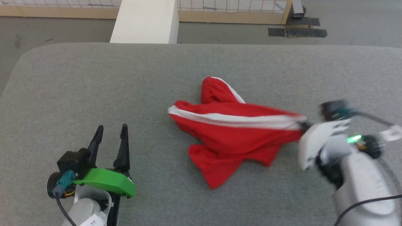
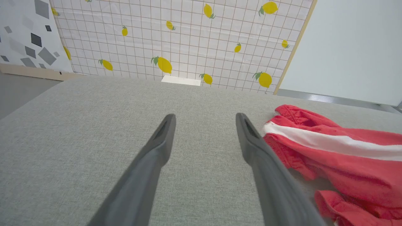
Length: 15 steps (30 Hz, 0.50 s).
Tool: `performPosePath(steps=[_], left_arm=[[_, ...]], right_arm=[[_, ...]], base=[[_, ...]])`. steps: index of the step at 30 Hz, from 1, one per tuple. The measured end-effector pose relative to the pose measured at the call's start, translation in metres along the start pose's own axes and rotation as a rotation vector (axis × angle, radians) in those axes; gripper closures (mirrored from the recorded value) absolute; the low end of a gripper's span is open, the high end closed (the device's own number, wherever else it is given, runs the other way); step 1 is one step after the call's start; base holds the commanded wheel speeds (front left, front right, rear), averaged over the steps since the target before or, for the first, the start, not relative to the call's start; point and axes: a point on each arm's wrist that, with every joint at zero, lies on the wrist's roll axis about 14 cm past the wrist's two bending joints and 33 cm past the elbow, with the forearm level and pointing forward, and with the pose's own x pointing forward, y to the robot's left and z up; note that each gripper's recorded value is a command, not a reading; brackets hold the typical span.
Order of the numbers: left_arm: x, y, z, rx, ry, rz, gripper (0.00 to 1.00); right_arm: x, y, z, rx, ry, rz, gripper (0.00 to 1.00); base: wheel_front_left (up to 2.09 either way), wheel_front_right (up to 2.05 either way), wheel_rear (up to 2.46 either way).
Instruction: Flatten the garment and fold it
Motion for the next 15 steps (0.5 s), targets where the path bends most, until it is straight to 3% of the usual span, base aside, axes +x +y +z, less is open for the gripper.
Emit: performPosePath(steps=[4, 10, 11, 12, 15], left_arm=[[0.000, -0.002, 0.002, -0.007, -0.006, -0.010, 0.00], [-0.003, -0.003, -0.003, -0.035, 0.007, -0.007, 0.00], [-0.003, -0.003, -0.003, -0.038, 0.008, -0.005, 0.00], [-0.004, -0.003, -0.003, -0.039, 0.008, -0.005, 0.00], [-0.005, -0.003, -0.002, -0.042, 0.004, -0.004, 0.00]], right_arm=[[-0.013, -0.051, 0.025, 0.010, -0.068, -0.153, 1.00], [-0.024, -0.080, -0.016, 0.049, 0.063, -0.245, 0.98], [-0.025, -0.082, -0.022, 0.055, 0.075, -0.251, 0.57], [-0.027, -0.084, -0.027, 0.066, 0.078, -0.257, 0.00], [-0.030, -0.084, -0.014, 0.120, -0.016, -0.244, 0.00]], base=[[0.00, 0.00, 0.00], [0.00, 0.00, 0.00], [0.00, 0.00, 0.00], [0.00, 0.00, 0.00], [0.00, 0.00, 0.00]])
